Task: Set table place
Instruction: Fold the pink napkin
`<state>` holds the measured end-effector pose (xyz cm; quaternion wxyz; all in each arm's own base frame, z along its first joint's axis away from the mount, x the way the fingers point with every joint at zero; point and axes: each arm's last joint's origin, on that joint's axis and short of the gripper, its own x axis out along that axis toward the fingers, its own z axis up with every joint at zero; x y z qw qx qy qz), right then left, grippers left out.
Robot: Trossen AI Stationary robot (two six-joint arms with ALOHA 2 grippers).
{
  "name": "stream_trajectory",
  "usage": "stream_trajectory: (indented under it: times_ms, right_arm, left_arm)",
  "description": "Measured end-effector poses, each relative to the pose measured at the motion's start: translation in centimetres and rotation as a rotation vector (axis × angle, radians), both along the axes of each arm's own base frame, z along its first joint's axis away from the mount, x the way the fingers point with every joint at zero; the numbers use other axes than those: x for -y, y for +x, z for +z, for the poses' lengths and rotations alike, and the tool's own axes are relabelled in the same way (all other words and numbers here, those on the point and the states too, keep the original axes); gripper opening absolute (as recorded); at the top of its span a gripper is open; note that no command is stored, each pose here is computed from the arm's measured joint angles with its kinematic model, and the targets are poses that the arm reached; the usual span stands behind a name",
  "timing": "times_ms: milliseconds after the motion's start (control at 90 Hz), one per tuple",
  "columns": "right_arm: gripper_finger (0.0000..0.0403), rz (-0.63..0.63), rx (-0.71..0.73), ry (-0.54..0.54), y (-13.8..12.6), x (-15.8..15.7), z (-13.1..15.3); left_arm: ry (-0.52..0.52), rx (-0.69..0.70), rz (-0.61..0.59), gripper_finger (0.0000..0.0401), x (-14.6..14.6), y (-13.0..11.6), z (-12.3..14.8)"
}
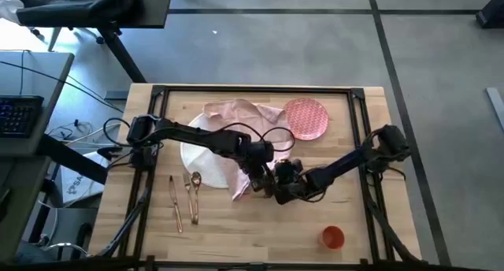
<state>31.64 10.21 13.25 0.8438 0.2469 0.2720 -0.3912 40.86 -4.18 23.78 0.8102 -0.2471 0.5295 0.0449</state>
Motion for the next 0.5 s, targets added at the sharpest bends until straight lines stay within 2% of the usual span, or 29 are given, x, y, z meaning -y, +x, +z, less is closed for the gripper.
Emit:
stream_trajectory:
  times_ms: [89,167,367,500]
  right_arm:
    - [0.0225,-0.051,-0.02,0.011,-0.7,0.2,0.2]
    - [0.0185,-0.036,-0.067,0.032,-1.1,0.3,0.5]
    - [0.0021,0.096,-0.188,0.072,-2.0,0.1,1.5]
    - [0.0012,0.26,-0.205,0.088,-1.9,-0.7,2.4]
  left_arm:
    - [0.0,-0.002,-0.005,0.0,0.2,0.0,0.0]
    - [-0.003,-0.004,-0.01,0.0,0.4,-0.1,0.0]
    - [-0.001,-0.001,-0.028,0.0,1.0,-0.1,0.0]
    - [0.003,0.0,-0.039,0.0,1.5,-0.2,0.0]
